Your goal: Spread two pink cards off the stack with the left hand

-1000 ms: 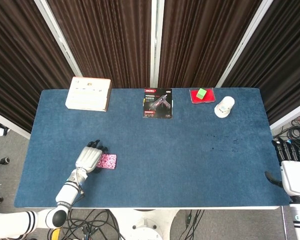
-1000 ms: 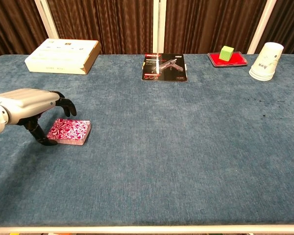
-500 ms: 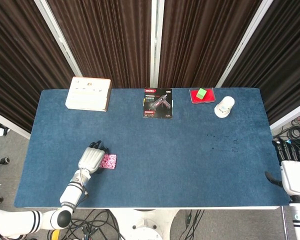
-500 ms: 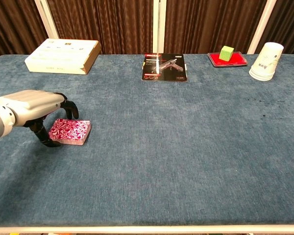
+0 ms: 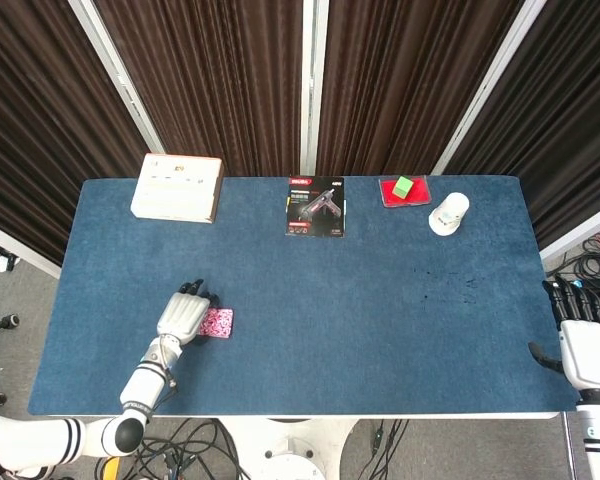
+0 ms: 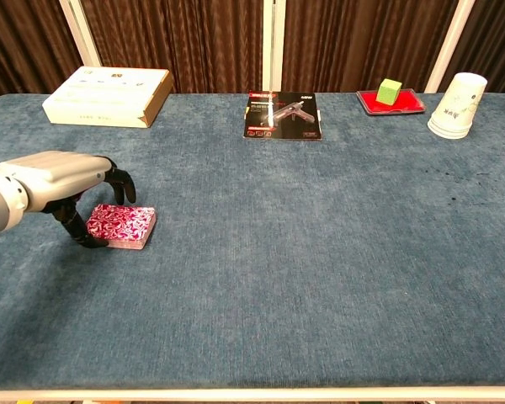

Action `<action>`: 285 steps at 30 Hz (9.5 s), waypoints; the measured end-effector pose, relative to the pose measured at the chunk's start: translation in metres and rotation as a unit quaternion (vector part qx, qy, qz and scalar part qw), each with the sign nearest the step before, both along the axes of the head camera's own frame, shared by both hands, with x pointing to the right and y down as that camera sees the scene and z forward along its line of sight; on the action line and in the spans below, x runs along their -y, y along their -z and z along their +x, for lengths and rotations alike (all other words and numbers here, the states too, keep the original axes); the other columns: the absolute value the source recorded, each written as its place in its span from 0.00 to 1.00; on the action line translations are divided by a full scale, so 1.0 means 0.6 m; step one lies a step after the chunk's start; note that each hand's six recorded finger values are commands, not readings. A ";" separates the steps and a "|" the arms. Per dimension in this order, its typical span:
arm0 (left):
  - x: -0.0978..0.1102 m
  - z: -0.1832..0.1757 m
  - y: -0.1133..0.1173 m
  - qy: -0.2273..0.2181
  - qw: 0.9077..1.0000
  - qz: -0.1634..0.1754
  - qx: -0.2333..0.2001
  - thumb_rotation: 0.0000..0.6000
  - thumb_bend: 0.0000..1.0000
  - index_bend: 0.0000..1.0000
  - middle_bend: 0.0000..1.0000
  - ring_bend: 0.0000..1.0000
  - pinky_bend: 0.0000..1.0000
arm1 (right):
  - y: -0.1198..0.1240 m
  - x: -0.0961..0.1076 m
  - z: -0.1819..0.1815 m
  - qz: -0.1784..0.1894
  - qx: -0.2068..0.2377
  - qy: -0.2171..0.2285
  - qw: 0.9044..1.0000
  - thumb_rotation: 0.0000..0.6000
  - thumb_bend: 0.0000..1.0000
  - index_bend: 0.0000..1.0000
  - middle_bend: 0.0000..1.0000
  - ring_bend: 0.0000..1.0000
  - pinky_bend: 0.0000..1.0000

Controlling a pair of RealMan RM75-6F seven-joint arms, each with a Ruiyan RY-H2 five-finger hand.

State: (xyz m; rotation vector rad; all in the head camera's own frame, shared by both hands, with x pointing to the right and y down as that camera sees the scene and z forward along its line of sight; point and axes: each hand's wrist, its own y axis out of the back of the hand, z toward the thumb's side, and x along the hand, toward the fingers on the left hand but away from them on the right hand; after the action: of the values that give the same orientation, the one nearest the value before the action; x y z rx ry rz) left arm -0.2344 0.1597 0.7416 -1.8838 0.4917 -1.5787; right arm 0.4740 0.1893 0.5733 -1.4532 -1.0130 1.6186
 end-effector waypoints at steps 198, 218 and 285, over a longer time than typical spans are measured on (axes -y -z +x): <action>-0.020 -0.002 -0.006 0.014 1.000 0.005 0.004 1.00 0.23 0.29 0.28 0.09 0.09 | -0.024 -0.002 0.010 -0.017 0.016 -0.020 1.000 1.00 0.13 0.00 0.00 0.00 0.00; -0.016 -0.002 -0.005 0.018 1.000 0.010 -0.001 1.00 0.24 0.34 0.33 0.12 0.09 | -0.024 -0.001 0.013 -0.018 0.016 -0.023 0.999 1.00 0.13 0.00 0.00 0.00 0.00; 0.042 -0.086 0.026 0.081 0.996 0.041 -0.010 1.00 0.26 0.40 0.45 0.24 0.12 | -0.029 0.002 0.010 -0.025 0.009 -0.026 0.999 1.00 0.13 0.00 0.00 0.00 0.00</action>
State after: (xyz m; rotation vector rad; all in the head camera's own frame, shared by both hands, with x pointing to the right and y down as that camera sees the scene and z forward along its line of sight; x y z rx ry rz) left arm -0.2862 0.1348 0.7262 -1.8392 0.7228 -1.6185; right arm 0.4797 0.1881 0.5907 -1.4885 -1.0359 1.6801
